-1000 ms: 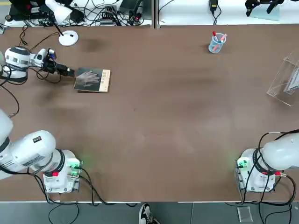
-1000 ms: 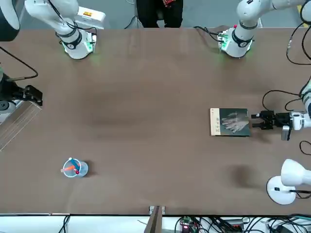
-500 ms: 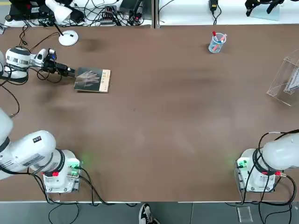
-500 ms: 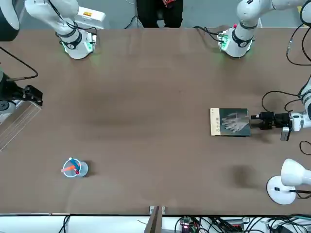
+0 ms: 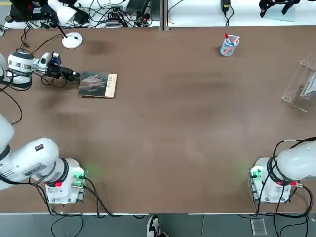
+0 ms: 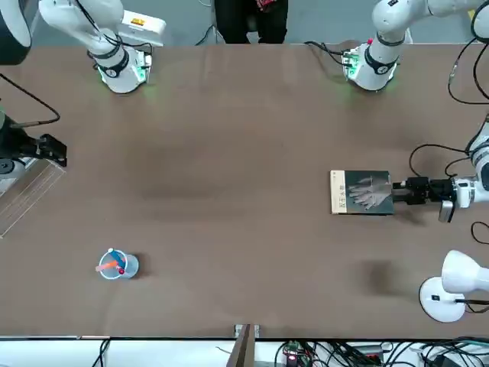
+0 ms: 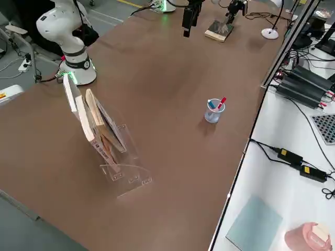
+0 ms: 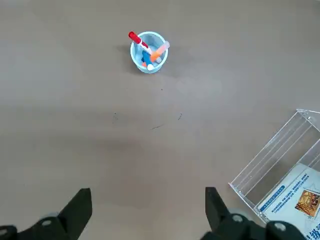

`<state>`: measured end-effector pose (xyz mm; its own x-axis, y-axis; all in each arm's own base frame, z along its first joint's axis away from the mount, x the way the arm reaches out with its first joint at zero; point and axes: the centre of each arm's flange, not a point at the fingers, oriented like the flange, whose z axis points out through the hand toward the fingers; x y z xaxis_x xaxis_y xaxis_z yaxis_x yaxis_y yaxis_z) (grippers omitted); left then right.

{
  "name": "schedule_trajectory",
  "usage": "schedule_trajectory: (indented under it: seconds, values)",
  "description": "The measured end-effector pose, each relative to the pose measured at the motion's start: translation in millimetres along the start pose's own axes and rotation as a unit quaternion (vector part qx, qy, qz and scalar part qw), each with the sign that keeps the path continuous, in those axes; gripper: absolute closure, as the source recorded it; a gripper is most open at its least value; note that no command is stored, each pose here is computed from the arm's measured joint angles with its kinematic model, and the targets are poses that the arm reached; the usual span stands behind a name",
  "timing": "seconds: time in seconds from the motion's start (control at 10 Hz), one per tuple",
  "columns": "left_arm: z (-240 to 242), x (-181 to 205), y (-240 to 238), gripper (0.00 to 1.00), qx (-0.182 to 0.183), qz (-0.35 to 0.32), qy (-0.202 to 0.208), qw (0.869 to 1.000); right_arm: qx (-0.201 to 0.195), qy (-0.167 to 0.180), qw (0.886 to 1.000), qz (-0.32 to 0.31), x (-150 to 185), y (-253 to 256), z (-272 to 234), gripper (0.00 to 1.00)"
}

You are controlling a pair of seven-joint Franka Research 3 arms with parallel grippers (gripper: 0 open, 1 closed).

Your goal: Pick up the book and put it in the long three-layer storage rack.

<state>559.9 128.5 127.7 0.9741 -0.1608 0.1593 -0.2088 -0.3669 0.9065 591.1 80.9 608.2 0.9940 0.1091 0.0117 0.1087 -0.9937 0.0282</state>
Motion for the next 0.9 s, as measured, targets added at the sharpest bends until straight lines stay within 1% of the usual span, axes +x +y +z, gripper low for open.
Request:
schedule_trajectory:
  seconds: [0.5,0.9]
  values:
    - [0.8,3.2,-3.5,0.06,-0.001,0.001,0.002,1.000,0.000,0.000,1.000,0.000,0.0,0.0,0.0,0.00]
    - [5.7,7.2,-2.7,0.11,-0.003,0.002,0.002,1.000,0.000,0.000,1.000,0.000,0.0,0.0,0.0,0.00]
